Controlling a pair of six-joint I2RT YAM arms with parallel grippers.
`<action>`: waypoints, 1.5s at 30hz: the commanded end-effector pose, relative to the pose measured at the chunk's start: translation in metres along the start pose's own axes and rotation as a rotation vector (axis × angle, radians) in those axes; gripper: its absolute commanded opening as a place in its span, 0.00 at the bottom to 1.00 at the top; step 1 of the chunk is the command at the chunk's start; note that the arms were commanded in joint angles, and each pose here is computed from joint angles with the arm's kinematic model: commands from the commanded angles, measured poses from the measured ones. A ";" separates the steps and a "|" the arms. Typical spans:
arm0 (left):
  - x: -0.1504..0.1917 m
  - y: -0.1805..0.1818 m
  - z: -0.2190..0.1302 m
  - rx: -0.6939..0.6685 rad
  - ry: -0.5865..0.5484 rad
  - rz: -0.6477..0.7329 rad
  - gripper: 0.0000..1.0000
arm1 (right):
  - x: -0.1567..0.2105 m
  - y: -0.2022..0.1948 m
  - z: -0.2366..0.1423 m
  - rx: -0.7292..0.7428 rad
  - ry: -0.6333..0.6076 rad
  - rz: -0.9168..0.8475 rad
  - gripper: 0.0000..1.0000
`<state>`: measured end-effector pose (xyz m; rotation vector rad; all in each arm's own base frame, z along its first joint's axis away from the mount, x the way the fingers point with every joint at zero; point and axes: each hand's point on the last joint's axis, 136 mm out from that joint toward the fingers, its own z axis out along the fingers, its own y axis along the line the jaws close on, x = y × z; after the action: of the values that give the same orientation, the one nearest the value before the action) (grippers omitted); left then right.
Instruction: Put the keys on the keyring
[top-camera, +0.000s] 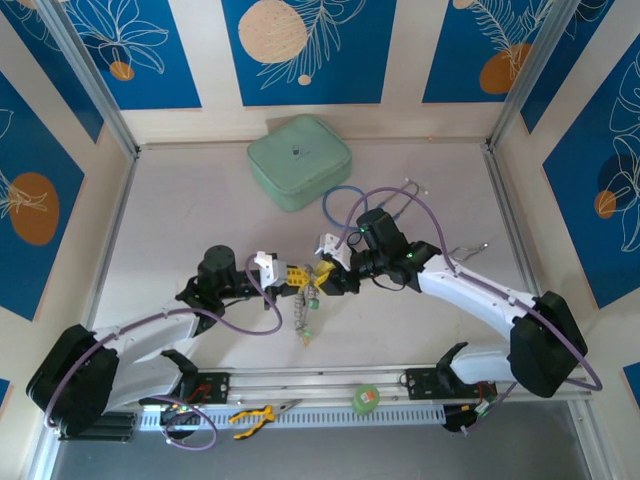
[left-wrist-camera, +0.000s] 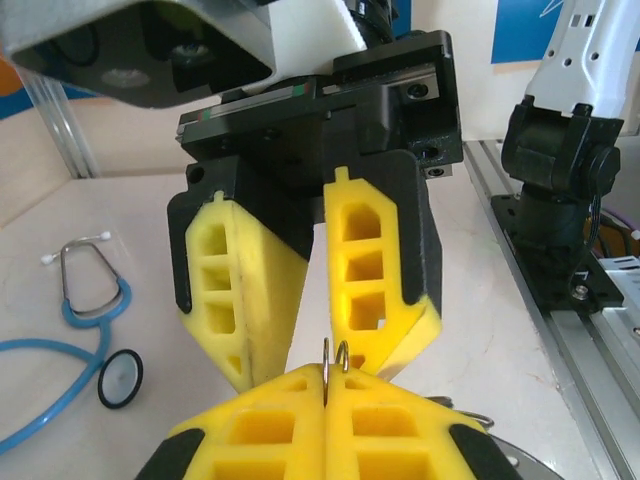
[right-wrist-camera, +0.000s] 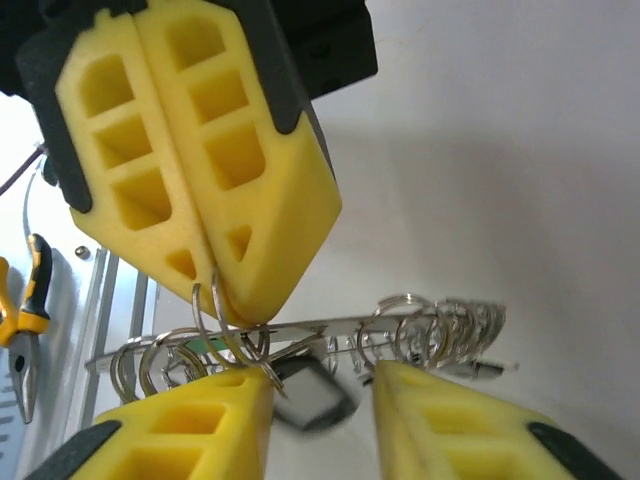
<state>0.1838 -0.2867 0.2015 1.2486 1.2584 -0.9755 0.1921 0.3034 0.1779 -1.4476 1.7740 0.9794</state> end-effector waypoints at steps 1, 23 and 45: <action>-0.019 -0.005 0.003 0.035 -0.078 0.049 0.00 | -0.012 0.010 -0.011 0.005 -0.080 -0.082 0.36; -0.017 0.003 0.007 0.008 -0.112 0.007 0.00 | -0.009 0.006 -0.004 0.044 -0.050 -0.166 0.00; 0.002 -0.003 0.010 0.130 0.170 0.123 0.31 | -0.024 0.013 -0.015 0.058 0.187 -0.381 0.00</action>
<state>0.1908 -0.2909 0.1969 1.4368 1.3102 -0.8604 0.1859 0.3002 0.1972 -1.7565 1.6201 0.6154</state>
